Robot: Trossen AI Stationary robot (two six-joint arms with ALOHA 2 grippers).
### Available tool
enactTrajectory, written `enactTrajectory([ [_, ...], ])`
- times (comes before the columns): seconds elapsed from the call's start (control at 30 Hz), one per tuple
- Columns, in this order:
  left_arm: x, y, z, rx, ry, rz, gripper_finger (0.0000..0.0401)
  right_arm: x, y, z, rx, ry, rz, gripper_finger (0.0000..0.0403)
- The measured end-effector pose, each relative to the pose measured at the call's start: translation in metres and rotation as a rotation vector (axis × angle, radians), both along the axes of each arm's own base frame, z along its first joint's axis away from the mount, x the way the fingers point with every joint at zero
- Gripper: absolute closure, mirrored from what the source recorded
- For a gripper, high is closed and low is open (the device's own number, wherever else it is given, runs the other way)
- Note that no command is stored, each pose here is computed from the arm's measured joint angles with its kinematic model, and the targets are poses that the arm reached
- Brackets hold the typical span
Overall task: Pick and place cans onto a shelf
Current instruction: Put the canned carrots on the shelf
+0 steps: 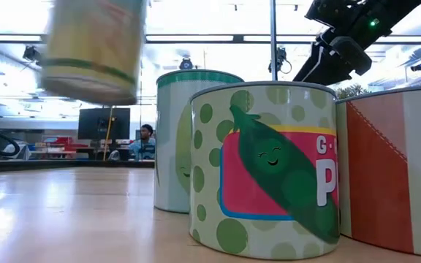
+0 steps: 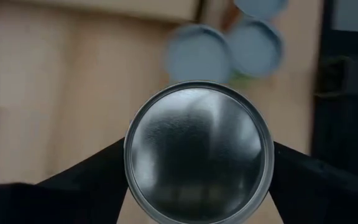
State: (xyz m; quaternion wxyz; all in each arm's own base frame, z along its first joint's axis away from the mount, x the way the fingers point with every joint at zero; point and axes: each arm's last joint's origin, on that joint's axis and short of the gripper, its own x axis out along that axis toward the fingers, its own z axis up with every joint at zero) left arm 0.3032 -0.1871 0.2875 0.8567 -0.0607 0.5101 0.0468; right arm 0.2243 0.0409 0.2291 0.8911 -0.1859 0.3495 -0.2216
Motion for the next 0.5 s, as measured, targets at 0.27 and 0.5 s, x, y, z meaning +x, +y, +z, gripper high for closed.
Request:
enactTrajectory([
  [0.27, 0.012, 0.047, 0.017, 0.218, -0.103, 0.09, 0.0074, 0.009, -0.009, 0.018, 0.012, -0.02, 0.028, 0.003],
  [0.5, 0.036, 0.098, 0.02, 0.274, -0.153, 0.251, 0.0074, 0.009, -0.019, 0.033, 0.097, -0.138, 0.141, 0.003],
])
